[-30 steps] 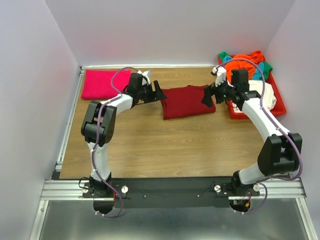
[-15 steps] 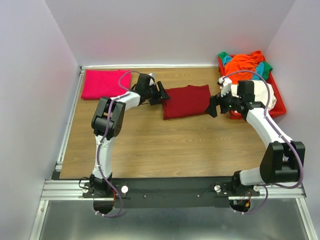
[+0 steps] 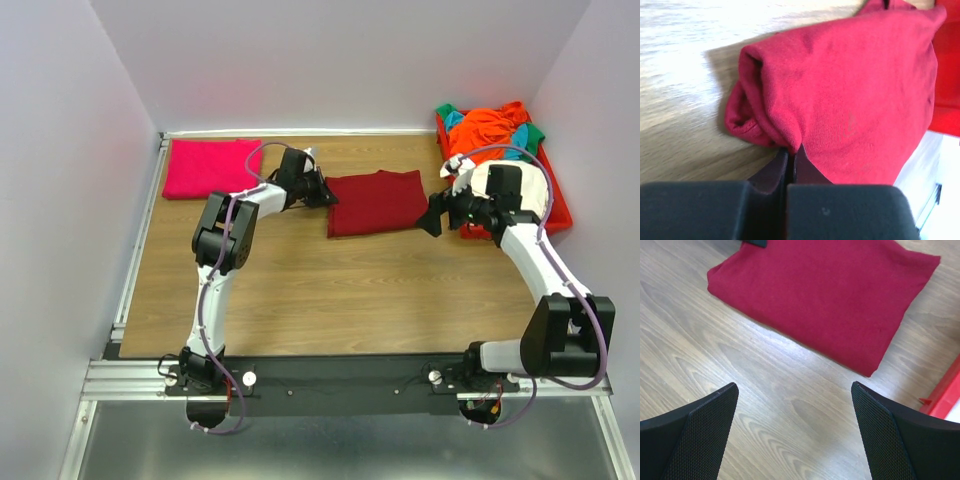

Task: Fold and stack the t-shirts
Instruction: Neatly place the folded tshirt to the corner

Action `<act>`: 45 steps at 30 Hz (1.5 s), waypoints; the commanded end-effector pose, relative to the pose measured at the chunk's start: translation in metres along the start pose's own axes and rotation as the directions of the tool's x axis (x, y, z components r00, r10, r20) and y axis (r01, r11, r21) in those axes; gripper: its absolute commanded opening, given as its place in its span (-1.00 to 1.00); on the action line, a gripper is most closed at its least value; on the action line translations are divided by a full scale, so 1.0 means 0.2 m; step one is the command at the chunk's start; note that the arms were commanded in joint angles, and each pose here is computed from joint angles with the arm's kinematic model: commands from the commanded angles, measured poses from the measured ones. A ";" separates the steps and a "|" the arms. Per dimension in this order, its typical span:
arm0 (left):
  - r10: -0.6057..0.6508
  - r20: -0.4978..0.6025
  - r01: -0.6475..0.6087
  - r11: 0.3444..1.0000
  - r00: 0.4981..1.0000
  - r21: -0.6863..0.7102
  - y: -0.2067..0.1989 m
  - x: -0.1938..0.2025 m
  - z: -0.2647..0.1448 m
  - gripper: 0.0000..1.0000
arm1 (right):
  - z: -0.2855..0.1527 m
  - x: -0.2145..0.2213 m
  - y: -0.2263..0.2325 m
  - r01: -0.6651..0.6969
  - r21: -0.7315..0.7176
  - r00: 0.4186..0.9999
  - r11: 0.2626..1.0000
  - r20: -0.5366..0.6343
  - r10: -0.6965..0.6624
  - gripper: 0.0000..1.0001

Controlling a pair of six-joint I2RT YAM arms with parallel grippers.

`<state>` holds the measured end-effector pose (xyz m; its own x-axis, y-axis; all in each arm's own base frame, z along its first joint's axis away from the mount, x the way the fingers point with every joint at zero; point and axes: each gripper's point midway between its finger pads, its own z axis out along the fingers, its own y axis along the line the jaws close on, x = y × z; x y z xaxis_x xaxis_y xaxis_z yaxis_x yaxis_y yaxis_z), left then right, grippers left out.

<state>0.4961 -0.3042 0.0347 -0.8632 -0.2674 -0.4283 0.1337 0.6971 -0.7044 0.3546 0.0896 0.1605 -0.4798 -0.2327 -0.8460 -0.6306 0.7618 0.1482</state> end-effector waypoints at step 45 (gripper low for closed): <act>0.675 0.288 -0.670 0.731 0.679 -0.134 -0.10 -1.01 -1.36 -1.00 | -0.04 -0.02 0.03 -0.003 -0.060 0.999 0.998 0.050 0.006 1.00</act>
<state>0.5292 -0.0833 0.2714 -0.3975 0.0915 -0.9130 0.5859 0.7910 -0.1758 0.3508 0.0889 0.1697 -0.4537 -0.2043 -0.8675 -0.6566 0.7347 0.1704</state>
